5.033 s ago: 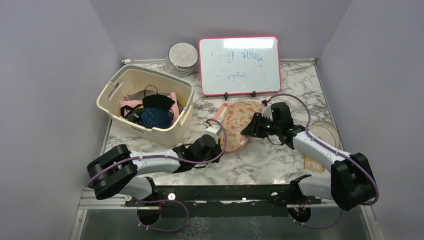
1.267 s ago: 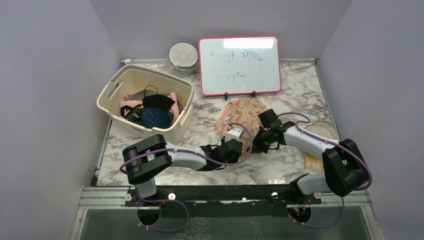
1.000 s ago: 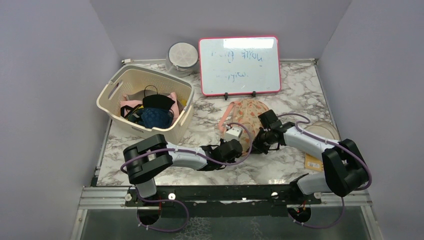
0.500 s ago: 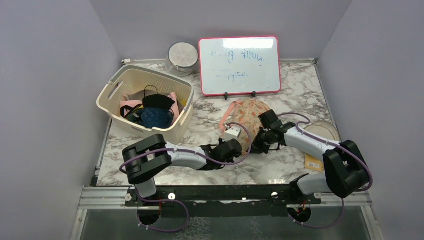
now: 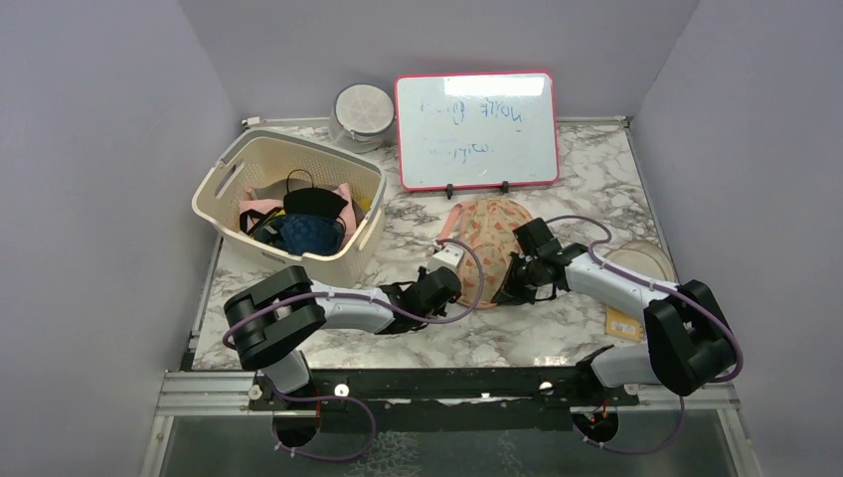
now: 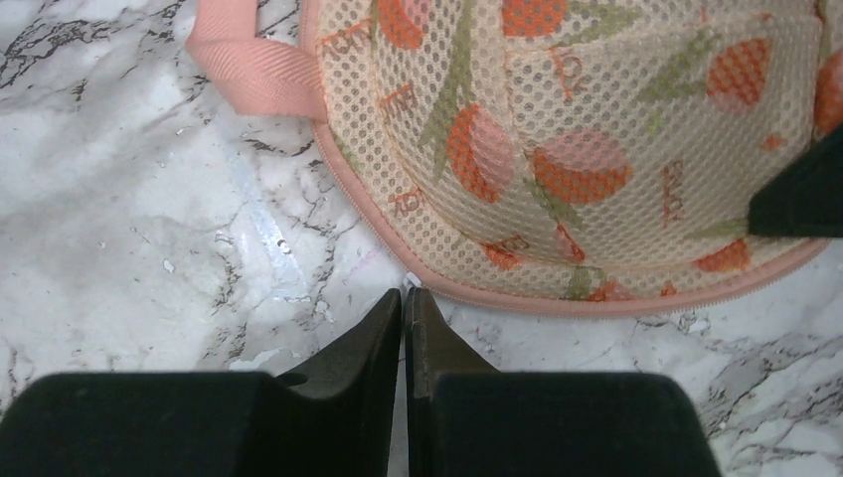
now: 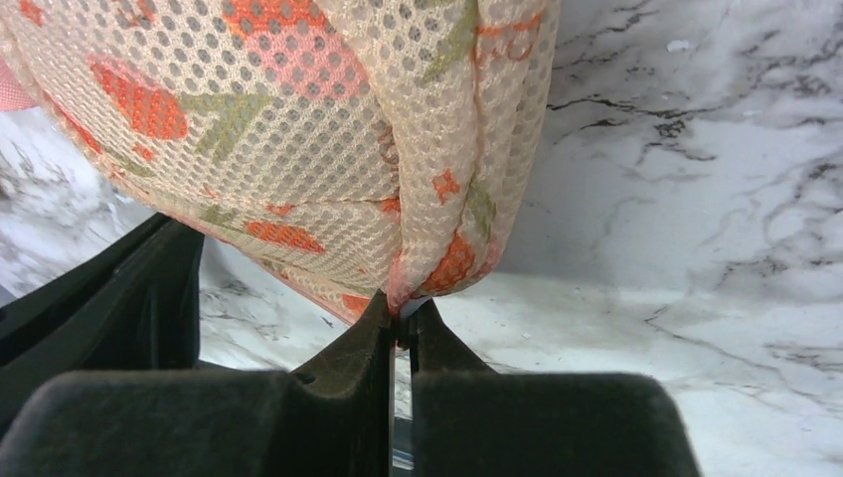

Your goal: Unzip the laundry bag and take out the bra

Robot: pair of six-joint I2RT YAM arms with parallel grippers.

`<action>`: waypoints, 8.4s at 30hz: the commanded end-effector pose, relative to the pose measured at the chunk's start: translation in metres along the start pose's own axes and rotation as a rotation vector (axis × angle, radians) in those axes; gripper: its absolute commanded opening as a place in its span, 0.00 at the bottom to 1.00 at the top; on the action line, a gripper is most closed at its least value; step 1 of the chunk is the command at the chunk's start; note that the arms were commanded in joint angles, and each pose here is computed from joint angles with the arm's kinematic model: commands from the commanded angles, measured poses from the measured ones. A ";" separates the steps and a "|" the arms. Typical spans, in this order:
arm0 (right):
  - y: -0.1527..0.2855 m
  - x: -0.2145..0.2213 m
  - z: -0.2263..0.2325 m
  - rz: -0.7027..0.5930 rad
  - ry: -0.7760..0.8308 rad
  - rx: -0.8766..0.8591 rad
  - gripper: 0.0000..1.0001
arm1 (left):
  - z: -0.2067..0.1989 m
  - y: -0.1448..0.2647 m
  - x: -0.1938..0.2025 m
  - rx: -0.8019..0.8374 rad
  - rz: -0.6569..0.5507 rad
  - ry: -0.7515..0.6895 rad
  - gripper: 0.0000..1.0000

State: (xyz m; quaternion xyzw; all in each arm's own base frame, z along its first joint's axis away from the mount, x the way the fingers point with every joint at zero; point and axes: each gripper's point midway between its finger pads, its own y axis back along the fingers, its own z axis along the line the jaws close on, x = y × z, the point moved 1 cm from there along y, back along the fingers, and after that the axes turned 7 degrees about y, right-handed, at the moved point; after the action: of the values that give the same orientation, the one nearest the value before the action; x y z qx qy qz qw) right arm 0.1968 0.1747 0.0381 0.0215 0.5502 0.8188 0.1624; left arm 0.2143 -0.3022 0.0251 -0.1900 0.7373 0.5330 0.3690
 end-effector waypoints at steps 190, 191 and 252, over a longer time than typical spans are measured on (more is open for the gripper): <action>-0.016 0.080 0.102 -0.737 0.958 -0.327 0.01 | 0.017 0.108 -0.038 0.254 -0.076 -0.150 0.71; -0.016 0.081 0.101 -0.733 0.957 -0.329 0.01 | 0.019 0.104 -0.033 0.239 -0.071 -0.185 0.70; -0.021 -0.006 0.078 -0.511 0.843 -0.199 0.01 | 0.022 0.098 -0.005 0.226 -0.116 -0.286 0.02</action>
State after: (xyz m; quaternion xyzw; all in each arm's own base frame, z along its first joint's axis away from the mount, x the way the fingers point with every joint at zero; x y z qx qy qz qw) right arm 0.2214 0.2513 0.0458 -0.4365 0.4816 0.7456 0.1468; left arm 0.1594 -0.2557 0.0946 -0.1123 0.7233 0.4256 0.5321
